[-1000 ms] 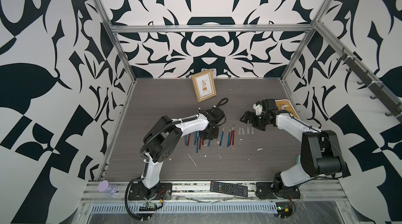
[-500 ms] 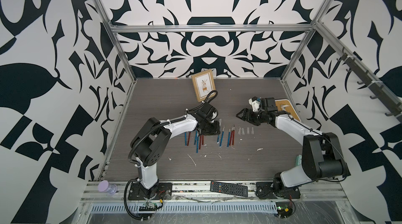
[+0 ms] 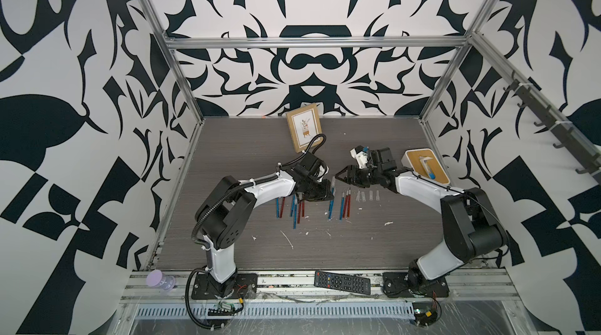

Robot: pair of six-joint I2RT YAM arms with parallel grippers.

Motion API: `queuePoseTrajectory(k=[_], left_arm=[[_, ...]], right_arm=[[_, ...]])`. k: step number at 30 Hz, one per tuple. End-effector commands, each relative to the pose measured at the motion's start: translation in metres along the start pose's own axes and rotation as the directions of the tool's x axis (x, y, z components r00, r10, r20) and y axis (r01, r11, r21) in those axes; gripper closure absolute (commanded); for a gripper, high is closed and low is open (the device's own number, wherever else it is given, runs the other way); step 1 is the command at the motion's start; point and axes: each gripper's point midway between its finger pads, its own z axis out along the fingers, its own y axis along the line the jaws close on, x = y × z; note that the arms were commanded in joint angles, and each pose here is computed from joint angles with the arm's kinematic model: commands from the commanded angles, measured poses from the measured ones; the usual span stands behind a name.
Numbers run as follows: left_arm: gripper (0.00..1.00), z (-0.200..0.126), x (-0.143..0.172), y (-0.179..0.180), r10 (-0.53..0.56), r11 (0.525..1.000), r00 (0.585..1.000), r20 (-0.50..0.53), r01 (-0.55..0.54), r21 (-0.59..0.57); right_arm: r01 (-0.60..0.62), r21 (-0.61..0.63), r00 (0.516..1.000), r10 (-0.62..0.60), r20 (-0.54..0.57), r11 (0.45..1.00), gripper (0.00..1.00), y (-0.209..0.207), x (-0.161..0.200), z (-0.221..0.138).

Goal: Remove protective caps from carving knives
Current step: Pick up the carving knife from the center of the board, then remove the protective sleeve from the carving knife.

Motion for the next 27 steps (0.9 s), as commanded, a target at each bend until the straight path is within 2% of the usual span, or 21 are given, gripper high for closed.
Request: queuePoseTrajectory(k=[1,14,27], left_arm=[[1.00,0.000,-0.002,-0.005,0.013,1.000,1.000,-0.002,-0.013,0.014],[1.00,-0.003,-0.005,-0.002,0.014,1.000,1.000,0.013,-0.014,-0.012],[1.00,-0.001,-0.004,0.002,0.010,1.000,1.000,0.014,-0.010,-0.029]], right_arm=[[0.005,-0.046,0.999,-0.004,0.040,0.999,0.44,0.015,-0.014,0.002],[-0.057,-0.053,0.997,0.059,0.041,0.997,0.66,0.011,-0.017,0.015],[-0.061,-0.078,0.998,0.063,0.028,0.995,0.66,0.019,-0.014,0.022]])
